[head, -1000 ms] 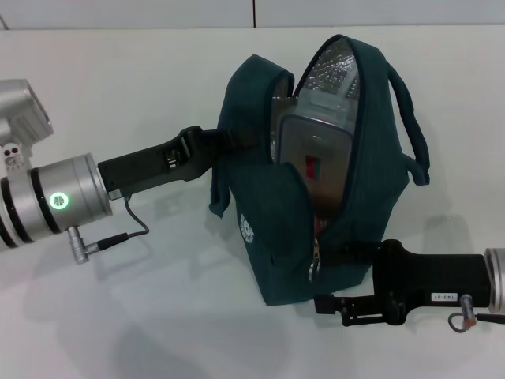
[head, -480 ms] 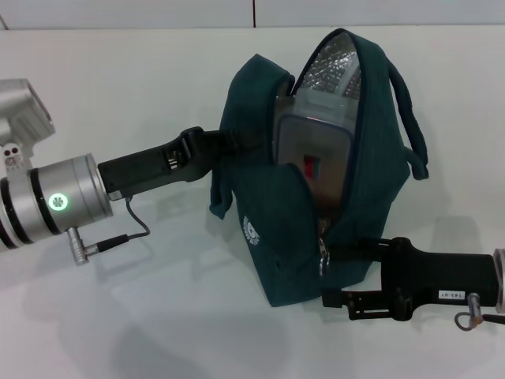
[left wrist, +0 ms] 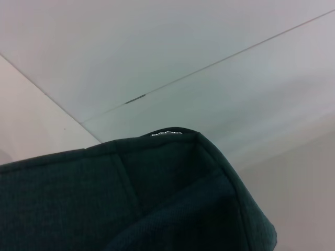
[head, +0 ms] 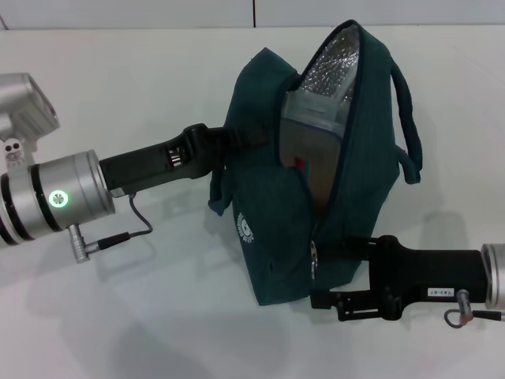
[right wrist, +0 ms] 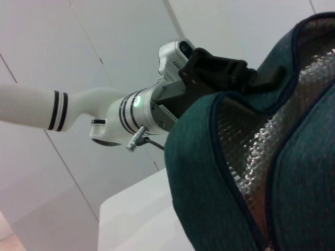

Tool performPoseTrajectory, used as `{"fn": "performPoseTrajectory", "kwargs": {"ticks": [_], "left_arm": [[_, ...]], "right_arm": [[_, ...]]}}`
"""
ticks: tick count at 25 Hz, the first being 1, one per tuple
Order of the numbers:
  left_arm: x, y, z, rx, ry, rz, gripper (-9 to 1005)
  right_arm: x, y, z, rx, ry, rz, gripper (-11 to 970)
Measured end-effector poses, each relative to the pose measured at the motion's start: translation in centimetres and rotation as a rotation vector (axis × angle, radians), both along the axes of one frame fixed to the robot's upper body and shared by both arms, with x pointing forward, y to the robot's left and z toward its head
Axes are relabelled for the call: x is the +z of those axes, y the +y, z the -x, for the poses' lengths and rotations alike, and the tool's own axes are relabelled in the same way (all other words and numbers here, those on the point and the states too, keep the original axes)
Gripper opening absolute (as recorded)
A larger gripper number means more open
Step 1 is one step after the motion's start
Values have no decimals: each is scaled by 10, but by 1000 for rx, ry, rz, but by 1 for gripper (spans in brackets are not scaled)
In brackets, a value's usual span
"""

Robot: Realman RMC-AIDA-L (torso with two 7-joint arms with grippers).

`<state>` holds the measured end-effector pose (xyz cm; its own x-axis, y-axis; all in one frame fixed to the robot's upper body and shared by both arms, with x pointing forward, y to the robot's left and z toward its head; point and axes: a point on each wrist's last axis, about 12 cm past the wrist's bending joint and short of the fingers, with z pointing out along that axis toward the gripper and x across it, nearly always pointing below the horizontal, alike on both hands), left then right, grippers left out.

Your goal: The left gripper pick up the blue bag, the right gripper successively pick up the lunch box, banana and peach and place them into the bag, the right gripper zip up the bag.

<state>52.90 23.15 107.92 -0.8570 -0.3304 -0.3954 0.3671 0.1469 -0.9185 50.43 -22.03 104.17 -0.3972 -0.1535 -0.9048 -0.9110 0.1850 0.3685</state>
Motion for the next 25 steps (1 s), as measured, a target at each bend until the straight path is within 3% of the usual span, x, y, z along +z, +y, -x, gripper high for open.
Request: {"fn": "performPoseTrajectory", "kwargs": {"ticks": [14, 25], "left_arm": [[-2, 2, 2, 6, 6, 0, 34], [-1, 1, 1, -1, 2, 1, 34]], "right_arm": [[2, -15, 1, -36, 15, 5, 801], [1, -3, -3, -13, 31, 17, 789]]}}
